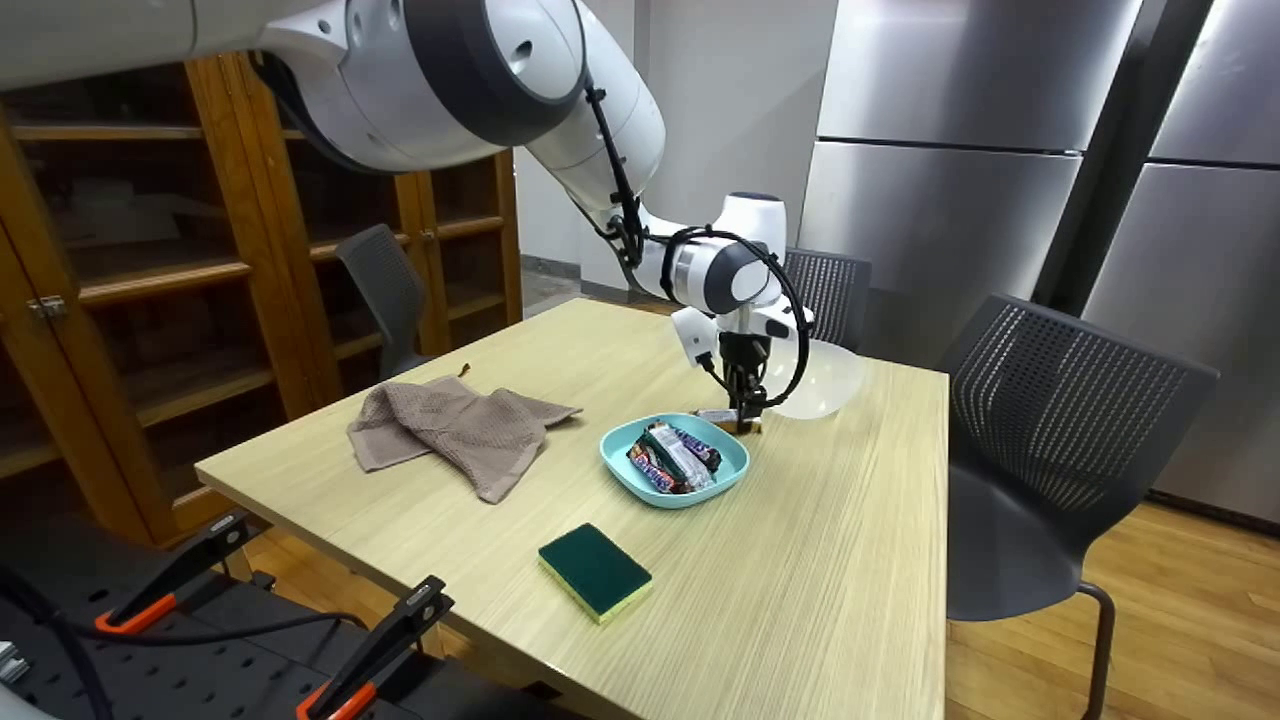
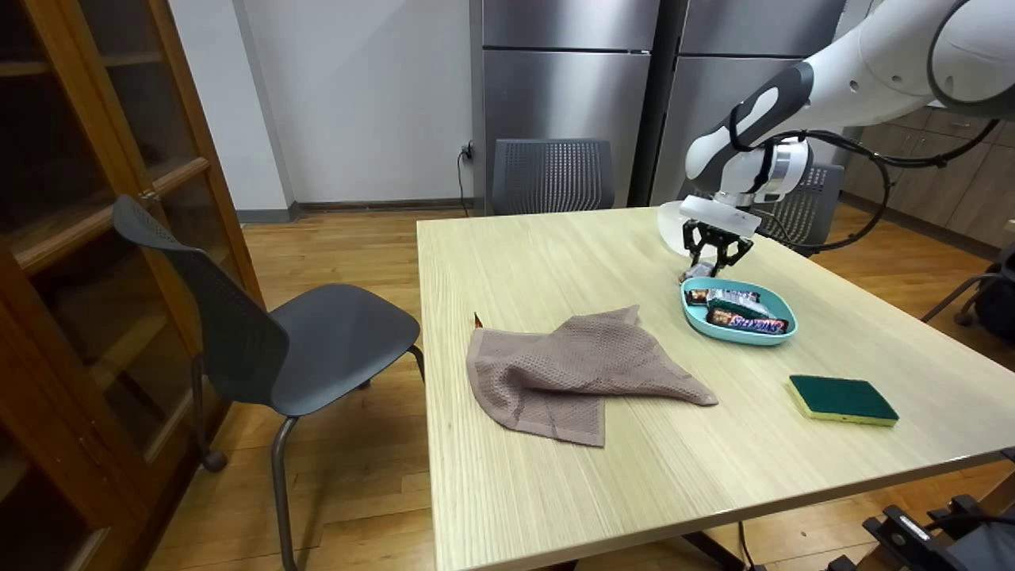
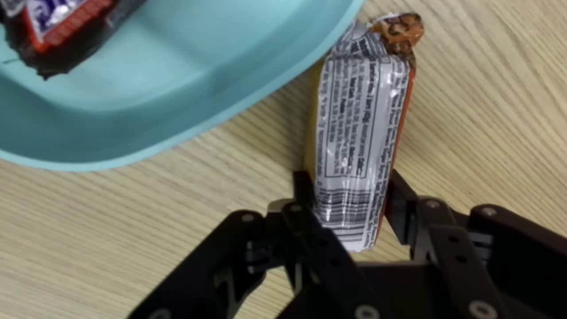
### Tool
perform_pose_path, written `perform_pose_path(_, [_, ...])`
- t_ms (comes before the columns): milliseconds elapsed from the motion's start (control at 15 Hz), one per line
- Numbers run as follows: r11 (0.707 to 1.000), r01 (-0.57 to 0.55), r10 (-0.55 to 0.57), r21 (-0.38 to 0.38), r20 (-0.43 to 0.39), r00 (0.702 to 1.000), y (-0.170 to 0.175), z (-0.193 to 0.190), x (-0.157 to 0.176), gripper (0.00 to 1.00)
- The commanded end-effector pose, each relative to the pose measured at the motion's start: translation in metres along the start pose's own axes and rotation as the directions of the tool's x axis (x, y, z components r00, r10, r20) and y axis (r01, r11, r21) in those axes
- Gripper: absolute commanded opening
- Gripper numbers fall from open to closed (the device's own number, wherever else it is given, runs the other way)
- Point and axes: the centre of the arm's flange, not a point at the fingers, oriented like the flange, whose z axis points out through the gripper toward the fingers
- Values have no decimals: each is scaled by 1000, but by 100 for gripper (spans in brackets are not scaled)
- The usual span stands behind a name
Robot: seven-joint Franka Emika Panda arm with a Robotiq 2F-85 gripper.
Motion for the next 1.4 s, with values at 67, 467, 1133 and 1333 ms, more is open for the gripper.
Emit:
perform_pose_path(67, [998, -60, 60, -22, -3, 998, -6, -1, 11, 19])
perform_pose_path(467, [973, -224, 224, 48, -2, 975, 18, -19, 10, 19])
perform_pose_path(1133, [956, -287, 286, 57, 25, 958, 38, -50, -6, 19])
perform_pose_path(1333, [959, -280, 278, 40, 36, 960, 38, -54, -18, 19])
